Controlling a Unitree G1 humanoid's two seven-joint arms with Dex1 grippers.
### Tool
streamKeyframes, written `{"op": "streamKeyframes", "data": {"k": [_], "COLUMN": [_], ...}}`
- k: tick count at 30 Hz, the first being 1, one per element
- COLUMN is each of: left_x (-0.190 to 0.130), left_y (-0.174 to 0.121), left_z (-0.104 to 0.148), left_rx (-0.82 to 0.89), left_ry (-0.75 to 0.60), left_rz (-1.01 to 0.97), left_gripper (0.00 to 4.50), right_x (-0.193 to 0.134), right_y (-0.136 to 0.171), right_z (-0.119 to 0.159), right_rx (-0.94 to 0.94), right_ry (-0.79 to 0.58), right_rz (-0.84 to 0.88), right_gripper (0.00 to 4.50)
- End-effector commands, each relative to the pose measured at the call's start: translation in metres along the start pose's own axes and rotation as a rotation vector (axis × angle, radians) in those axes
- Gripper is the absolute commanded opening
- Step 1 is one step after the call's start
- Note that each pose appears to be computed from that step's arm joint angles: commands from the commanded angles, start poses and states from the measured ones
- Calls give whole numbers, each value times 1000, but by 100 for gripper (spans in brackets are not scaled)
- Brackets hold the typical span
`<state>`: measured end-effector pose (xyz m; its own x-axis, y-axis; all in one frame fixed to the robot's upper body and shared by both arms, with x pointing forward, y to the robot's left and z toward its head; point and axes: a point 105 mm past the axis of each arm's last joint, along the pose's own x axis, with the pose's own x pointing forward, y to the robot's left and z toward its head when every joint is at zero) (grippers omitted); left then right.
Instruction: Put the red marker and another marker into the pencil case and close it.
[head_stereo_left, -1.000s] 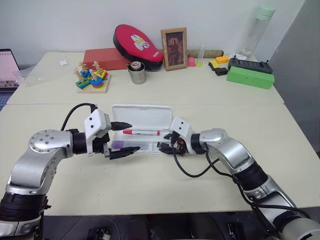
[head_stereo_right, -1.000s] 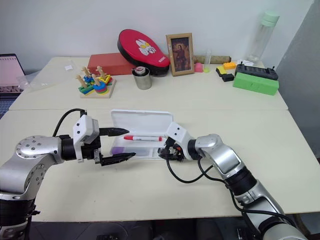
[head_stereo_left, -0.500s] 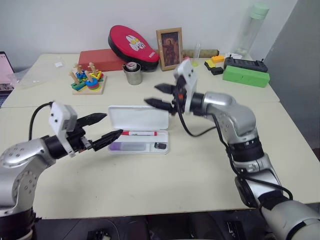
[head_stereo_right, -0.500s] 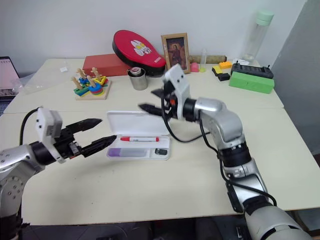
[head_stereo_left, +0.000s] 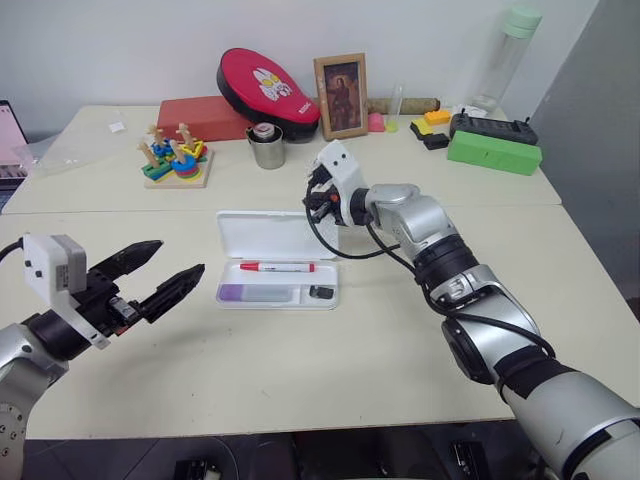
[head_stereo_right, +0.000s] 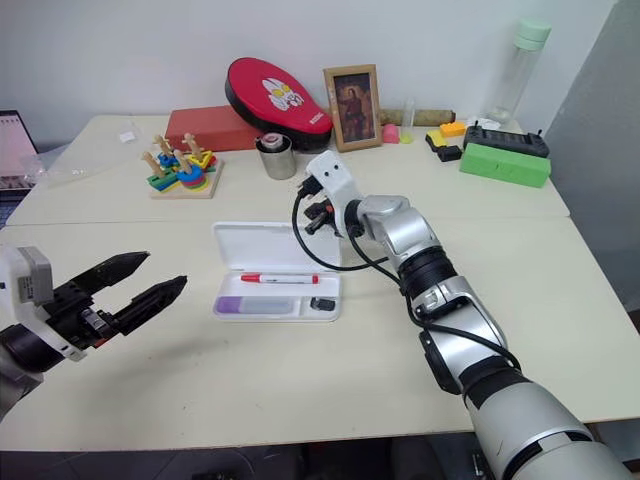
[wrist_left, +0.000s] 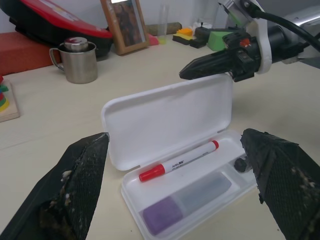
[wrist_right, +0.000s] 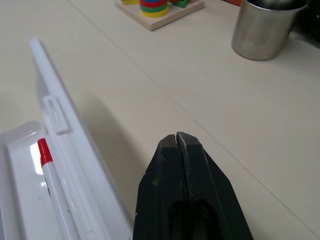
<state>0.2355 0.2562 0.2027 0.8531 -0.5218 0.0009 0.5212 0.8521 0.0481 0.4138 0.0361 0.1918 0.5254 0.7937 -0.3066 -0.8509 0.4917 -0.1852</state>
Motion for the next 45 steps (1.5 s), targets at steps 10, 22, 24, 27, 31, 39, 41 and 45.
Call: {"op": "streamKeyframes", "data": {"k": [10, 22, 24, 27, 31, 39, 41, 45], "left_x": [-4, -2, 0, 6, 31, 39, 31, 18], "left_y": [-31, -37, -32, -18, 1, 44, 63, 89], "left_z": [6, -7, -6, -7, 1, -11, -15, -21], "left_rx": [17, 26, 38, 29, -12, 28, 32, 72], "left_ry": [83, 168, 159, 157, 62, 93, 111, 158], "left_rz": [-181, -258, -232, -150, -16, 198, 260, 332], "left_gripper": [450, 450, 450, 450, 450, 450, 450, 450], "right_x": [-22, -9, -10, -18, -44, -85, -104, -123], "right_y": [88, 105, 103, 84, 49, 1, -15, -29], "right_z": [-9, -92, -78, -43, -25, -35, -40, -46], "right_rx": [-325, -353, -310, -213, -83, -13, 6, 34], "right_ry": [-25, 223, 148, -37, -155, -151, -142, -130], "right_rz": [408, 390, 377, 301, 239, 107, 48, -4], "right_gripper": [2, 2, 2, 2, 56, 251, 305, 393]}}
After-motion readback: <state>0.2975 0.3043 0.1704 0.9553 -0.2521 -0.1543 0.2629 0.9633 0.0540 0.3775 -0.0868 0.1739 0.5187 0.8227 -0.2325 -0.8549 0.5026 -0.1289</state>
